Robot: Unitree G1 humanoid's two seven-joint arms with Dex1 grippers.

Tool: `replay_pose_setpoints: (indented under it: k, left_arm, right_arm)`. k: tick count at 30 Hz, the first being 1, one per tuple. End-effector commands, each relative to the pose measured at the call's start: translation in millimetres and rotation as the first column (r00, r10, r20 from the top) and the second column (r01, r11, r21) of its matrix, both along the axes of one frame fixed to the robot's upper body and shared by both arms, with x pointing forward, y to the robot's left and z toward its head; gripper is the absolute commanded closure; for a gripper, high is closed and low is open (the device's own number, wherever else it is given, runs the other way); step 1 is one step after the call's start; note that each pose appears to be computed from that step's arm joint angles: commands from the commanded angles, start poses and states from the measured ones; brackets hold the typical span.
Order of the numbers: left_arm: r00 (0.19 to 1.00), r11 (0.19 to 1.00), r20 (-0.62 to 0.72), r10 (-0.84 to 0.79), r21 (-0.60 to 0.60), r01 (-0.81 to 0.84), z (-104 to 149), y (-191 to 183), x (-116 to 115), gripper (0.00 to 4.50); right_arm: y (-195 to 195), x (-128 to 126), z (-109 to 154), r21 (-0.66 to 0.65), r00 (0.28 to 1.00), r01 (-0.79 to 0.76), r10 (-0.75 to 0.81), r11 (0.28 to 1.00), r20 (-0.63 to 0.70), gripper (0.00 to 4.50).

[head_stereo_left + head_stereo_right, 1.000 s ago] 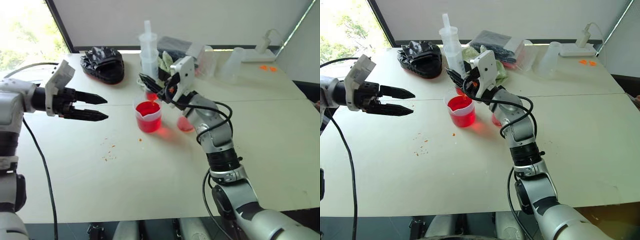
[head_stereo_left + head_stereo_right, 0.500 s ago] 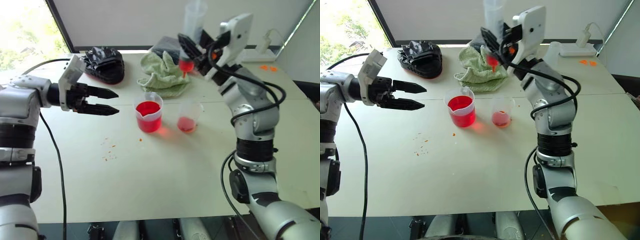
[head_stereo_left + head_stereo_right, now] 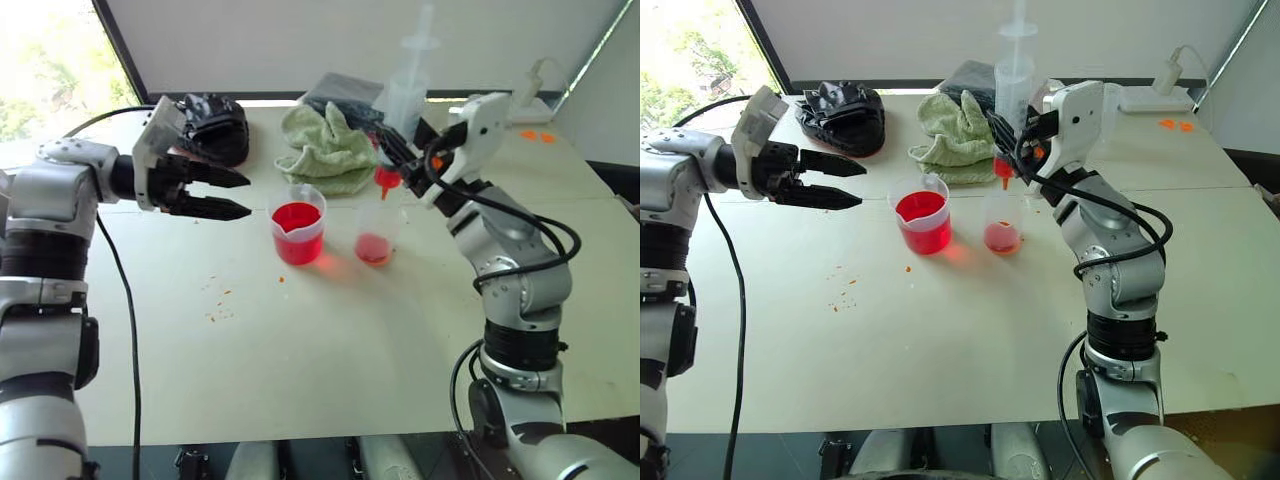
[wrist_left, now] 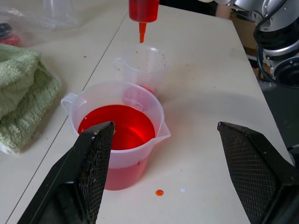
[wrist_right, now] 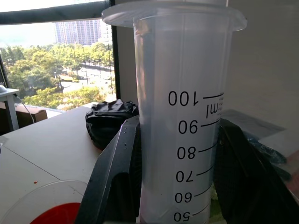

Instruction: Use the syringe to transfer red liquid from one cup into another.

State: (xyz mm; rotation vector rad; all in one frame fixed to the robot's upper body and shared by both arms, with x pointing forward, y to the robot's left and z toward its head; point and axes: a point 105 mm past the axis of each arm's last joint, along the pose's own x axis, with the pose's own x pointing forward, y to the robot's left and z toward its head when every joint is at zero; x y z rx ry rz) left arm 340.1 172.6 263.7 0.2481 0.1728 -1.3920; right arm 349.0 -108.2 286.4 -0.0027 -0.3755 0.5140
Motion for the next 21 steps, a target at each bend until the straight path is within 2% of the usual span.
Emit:
replay_pose_setpoints:
  k: [1,7,11,15,21]
  left_arm:
    - [0.998,0.999,0.049,-0.026,-0.021,0.027,17,-5,-2,0.82]
    - [0.994,0.983,0.102,-0.045,-0.171,0.062,53,-25,5,0.82]
    - [0.983,0.958,0.179,-0.032,-0.276,0.081,82,-57,25,0.82]
    - [0.979,0.943,0.203,-0.012,-0.323,0.078,92,-79,41,0.82]
    - [0.972,0.924,0.234,0.014,-0.374,0.077,107,-116,52,0.82]
  right_arm:
    - [5,-12,6,0.004,0.999,-0.013,0.013,1.0,0.048,3.08]
    - [3,-11,-1,-0.004,0.999,0.0,0.0,1.0,0.034,3.08]
    - [4,-12,-12,-0.015,1.0,0.005,-0.005,1.0,0.017,3.08]
    - [4,-13,-16,-0.013,1.0,0.015,-0.015,1.0,0.014,3.08]
    - [2,-15,-17,-0.008,0.999,0.031,-0.031,0.999,0.018,3.08]
